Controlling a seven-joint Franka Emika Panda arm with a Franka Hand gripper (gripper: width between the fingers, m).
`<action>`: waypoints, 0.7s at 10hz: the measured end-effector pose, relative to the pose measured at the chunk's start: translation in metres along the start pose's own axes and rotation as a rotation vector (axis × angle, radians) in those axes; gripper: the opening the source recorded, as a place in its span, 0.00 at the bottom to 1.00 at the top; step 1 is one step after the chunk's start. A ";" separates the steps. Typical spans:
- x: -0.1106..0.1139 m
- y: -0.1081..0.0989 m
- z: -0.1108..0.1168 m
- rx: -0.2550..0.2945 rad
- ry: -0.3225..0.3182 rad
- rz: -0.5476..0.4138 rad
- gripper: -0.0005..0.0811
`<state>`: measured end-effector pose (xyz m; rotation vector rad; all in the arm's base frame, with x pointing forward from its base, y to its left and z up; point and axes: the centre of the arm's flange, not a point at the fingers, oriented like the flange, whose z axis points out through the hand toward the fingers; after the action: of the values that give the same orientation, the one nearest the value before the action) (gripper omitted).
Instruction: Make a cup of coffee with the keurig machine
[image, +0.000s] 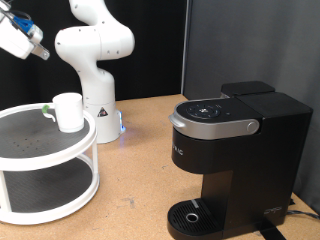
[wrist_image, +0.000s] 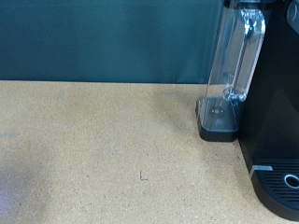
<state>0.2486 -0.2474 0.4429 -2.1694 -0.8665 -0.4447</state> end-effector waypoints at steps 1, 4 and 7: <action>-0.004 0.004 0.006 0.000 -0.005 0.001 0.01; -0.017 0.013 0.022 -0.001 -0.034 -0.011 0.01; -0.031 0.020 0.034 -0.024 -0.043 -0.009 0.12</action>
<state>0.2422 -0.2452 0.3930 -2.2055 -0.8995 -0.4163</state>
